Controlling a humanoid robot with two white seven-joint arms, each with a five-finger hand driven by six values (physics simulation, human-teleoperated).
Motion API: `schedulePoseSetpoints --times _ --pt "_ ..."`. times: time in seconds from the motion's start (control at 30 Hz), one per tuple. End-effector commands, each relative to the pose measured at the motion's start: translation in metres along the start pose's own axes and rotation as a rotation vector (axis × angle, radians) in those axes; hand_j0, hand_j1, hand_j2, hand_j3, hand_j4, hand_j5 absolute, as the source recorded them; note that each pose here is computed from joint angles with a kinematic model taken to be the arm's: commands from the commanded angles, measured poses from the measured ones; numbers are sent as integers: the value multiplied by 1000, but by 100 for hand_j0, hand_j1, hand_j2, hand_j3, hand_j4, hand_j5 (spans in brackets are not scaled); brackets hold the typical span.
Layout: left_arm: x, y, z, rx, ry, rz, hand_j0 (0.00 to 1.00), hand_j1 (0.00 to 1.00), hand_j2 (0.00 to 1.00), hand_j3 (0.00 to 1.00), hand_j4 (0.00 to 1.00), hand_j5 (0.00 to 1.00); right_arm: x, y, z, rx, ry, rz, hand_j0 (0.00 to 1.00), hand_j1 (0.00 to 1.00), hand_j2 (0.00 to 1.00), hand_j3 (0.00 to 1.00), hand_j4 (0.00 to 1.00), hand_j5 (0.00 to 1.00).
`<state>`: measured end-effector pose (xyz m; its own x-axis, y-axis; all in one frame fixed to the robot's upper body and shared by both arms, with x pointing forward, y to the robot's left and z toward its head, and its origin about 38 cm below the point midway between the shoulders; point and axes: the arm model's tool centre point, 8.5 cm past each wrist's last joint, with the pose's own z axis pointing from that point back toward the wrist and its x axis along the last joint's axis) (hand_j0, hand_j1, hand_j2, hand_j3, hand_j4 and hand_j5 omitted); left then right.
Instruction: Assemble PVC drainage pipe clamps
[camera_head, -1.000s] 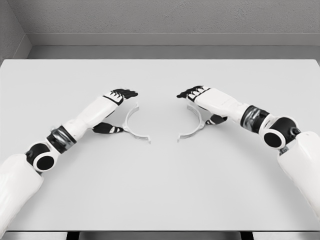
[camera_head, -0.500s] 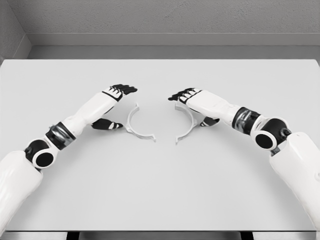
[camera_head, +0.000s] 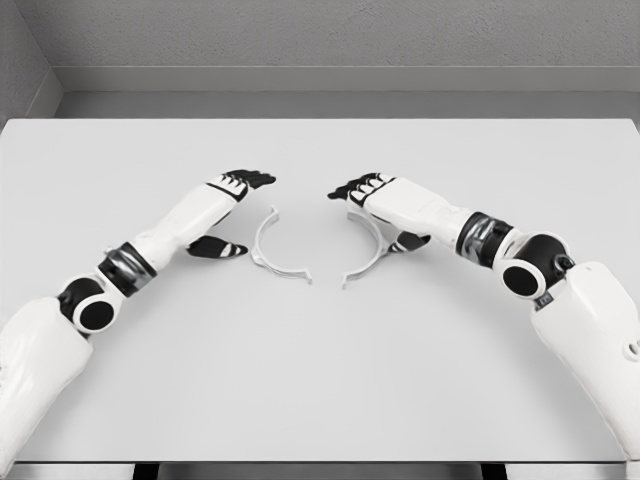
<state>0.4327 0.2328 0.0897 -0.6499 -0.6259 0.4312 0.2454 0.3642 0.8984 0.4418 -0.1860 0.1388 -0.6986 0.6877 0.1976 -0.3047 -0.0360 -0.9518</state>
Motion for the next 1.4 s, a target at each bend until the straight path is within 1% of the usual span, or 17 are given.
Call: schedulePoseSetpoints --times 0.0,0.2,0.4,0.57,0.7,0.77,0.8,0.83,0.87,0.9,0.93,1.0,1.07,1.1,1.27,1.3,1.37 --pt "3 -1 -3 8 -6 12 100 100 100 100 100 100 -5 4 1 8 12 -12 100 100 100 100 100 100" --pt "9 -8 -8 11 -18 26 100 100 100 100 100 100 -10 5 0 15 26 -12 100 100 100 100 100 100" --pt "11 -9 -9 11 -22 25 100 100 100 100 100 100 9 7 -14 13 -11 -20 100 100 100 100 100 100" --pt "10 -6 -10 16 -20 21 100 100 100 100 100 100 10 5 -15 11 -15 -17 100 100 100 100 100 100" --pt "6 -3 -9 20 -11 17 100 100 100 100 100 100 12 2 -15 1 -18 -12 100 100 100 100 100 100" --pt "6 -3 -9 20 -11 17 100 100 100 100 100 100 5 -8 -11 -14 -4 -3 100 100 100 100 100 100" --pt "6 -2 -9 19 -10 15 100 100 100 100 100 100 -9 -22 3 -46 31 8 100 100 100 100 100 100" --pt "4 -3 -8 18 -3 18 100 100 100 100 100 100 -18 -42 21 -111 61 23 100 100 100 100 100 100" --pt "3 0 -12 21 -5 12 100 100 100 100 100 100 -25 -55 38 -141 83 49 100 100 100 100 100 100" --pt "1 3 -13 23 -1 8 100 100 100 100 100 100 -32 -60 56 -153 105 66 100 100 100 100 100 100" --pt "-1 7 -15 25 0 4 100 100 100 100 100 100 -41 -65 75 -187 129 54 100 100 100 100 100 100" --pt "-4 12 -18 27 6 -3 100 100 100 100 100 100 -49 -73 110 -268 140 62 100 100 100 100 100 100" --pt "-5 13 -20 27 6 -4 100 100 100 100 100 100 -56 -74 150 -360 98 59 100 100 100 100 100 100" --pt "-5 12 -20 26 7 -4 100 100 100 100 100 100 -62 -68 165 -379 134 42 100 100 100 100 100 100" --pt "1 13 -29 35 -12 1 100 100 100 100 100 100 -64 -68 168 -379 143 44 100 100 100 100 100 100" --pt "-1 8 -32 30 1 15 100 100 100 100 100 100 -72 -49 190 -339 199 26 100 100 100 100 100 100" --pt "-1 8 -32 30 1 15 100 100 100 100 100 100 -72 -49 190 -339 199 26 100 100 100 100 100 100"
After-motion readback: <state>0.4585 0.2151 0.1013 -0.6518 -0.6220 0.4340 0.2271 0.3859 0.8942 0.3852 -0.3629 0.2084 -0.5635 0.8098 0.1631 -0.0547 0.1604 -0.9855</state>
